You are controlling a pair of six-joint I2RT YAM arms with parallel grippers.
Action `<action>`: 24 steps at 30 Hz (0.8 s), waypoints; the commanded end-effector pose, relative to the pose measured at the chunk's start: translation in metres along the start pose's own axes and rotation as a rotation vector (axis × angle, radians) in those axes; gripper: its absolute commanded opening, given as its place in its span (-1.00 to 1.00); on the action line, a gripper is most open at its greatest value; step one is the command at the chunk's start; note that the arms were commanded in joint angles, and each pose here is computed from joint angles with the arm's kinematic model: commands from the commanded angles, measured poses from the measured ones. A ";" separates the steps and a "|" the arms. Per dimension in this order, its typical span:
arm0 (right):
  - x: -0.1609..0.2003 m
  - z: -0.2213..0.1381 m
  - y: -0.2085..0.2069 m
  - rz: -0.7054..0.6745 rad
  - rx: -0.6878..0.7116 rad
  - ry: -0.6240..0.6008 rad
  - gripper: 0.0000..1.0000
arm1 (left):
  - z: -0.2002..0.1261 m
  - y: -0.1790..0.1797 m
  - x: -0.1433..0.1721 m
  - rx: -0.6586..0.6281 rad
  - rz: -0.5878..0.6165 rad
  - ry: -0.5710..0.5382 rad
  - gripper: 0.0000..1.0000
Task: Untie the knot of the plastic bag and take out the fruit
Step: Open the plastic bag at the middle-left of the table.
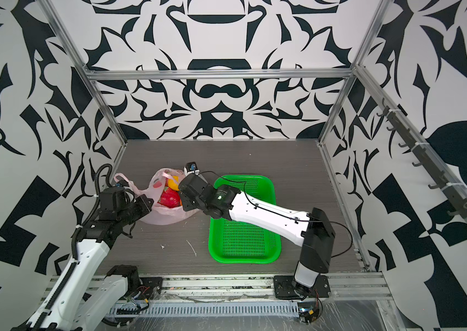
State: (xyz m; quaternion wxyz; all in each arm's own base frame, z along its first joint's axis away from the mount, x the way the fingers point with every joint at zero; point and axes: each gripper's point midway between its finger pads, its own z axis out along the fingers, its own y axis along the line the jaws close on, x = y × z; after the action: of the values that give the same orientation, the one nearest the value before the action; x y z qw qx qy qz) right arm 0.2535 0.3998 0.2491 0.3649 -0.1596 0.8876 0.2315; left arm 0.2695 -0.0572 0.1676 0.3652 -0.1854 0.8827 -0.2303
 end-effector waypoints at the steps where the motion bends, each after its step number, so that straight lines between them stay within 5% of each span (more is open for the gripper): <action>1: -0.007 -0.026 -0.002 -0.019 0.014 -0.047 -0.28 | 0.000 -0.005 -0.002 0.031 -0.005 -0.006 -1.00; 12: 0.017 -0.061 0.081 -0.275 -0.144 0.029 -0.73 | 0.006 -0.004 -0.002 0.040 -0.015 -0.021 -1.00; 24: -0.001 0.021 0.123 -0.321 -0.038 0.043 -0.88 | 0.012 0.015 0.015 0.002 -0.050 -0.017 -1.00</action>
State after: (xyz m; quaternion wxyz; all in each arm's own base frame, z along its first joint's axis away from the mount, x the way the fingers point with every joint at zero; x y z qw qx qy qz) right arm 0.1838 0.5230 0.2542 0.3508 -0.3383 0.8486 0.2057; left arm 0.2697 -0.0596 0.1508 0.3673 -0.1948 0.8759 -0.2449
